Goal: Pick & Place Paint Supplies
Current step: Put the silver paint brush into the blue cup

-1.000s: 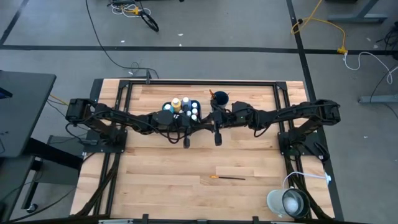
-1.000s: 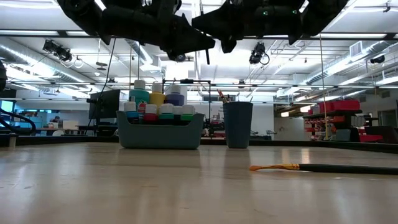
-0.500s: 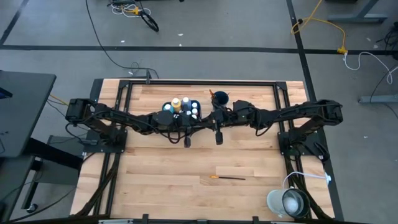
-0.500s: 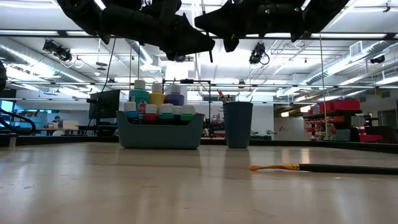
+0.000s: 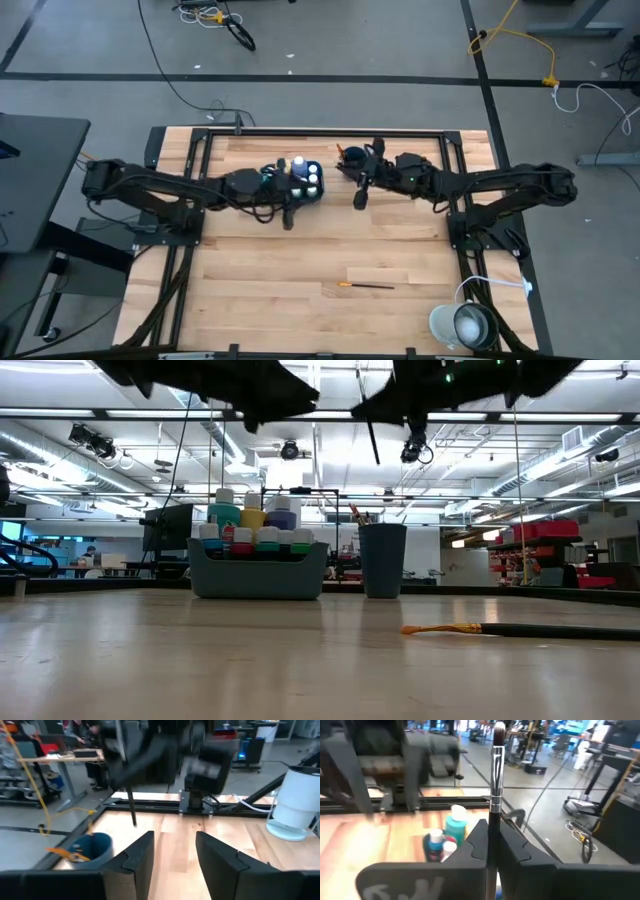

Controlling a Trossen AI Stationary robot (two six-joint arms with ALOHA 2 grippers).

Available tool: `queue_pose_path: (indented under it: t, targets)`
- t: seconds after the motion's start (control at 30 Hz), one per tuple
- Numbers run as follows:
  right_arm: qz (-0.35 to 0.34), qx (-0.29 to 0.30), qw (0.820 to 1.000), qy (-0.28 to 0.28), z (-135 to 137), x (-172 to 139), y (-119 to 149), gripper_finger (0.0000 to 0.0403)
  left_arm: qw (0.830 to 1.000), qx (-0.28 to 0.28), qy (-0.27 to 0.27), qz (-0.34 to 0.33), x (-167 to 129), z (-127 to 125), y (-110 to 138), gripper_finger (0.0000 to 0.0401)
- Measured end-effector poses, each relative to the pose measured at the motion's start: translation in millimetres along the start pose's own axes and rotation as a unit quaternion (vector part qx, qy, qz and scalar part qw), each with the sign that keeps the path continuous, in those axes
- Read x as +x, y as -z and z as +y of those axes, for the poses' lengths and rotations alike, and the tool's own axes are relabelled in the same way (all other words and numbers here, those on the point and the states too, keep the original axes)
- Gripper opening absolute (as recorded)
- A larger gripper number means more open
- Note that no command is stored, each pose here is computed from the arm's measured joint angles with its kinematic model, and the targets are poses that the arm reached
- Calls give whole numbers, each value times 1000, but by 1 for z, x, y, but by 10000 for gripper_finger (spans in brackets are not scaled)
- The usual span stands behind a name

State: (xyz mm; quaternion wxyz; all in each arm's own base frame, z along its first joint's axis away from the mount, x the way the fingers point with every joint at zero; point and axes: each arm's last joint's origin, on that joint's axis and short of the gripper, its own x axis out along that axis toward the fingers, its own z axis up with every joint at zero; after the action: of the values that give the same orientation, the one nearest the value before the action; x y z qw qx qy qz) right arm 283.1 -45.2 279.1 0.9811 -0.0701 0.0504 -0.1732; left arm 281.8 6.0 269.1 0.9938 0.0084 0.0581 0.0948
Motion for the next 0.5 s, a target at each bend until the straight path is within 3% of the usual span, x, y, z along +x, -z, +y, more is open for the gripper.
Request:
queue_pose_path:
  t: [0.3,0.5]
  targets:
    - [-67,23,991,118,-31,-16,60,14,998,32,-34,-47,-44,0,-35,142]
    - [-26,35,989,144,-48,-5,88,14,996,23,-32,-79,-49,0,-43,144]
